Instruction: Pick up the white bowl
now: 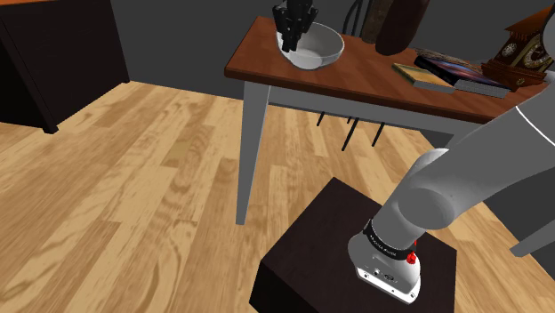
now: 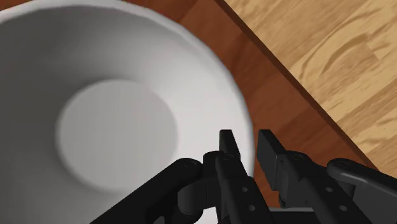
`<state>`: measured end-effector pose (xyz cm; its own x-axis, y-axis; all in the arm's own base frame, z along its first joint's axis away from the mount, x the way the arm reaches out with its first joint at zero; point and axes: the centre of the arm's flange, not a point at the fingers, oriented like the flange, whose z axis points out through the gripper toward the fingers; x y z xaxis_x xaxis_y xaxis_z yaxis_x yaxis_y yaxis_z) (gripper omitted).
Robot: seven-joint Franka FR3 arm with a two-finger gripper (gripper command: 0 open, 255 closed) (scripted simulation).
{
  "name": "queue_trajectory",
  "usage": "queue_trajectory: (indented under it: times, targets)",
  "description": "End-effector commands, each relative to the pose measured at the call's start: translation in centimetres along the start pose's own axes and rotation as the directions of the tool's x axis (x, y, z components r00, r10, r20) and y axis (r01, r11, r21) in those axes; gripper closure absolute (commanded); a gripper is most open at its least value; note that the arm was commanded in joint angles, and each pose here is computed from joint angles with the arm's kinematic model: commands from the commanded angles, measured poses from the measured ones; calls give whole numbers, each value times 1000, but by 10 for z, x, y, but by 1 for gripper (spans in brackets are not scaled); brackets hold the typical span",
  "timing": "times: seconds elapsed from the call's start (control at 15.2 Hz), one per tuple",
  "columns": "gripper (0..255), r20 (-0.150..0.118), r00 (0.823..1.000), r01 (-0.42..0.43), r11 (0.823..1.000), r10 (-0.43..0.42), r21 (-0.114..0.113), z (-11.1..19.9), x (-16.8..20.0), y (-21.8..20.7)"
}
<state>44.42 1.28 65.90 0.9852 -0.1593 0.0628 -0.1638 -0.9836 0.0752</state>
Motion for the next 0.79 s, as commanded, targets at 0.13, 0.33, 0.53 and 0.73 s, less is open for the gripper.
queue_trajectory:
  times: [0.13, 0.33, 0.53, 0.73]
  targets:
    - [255, 2, 1000, -1, 1000, 1, -1, 1, 0, 0]
    - [255, 2, 1000, -1, 1000, 1, -1, 0, 0, 0]
    - [255, 2, 1000, -1, 1000, 1, -1, -9, 1, 2]
    - [255, 2, 1000, -1, 1000, 1, -1, -25, 2, 3]
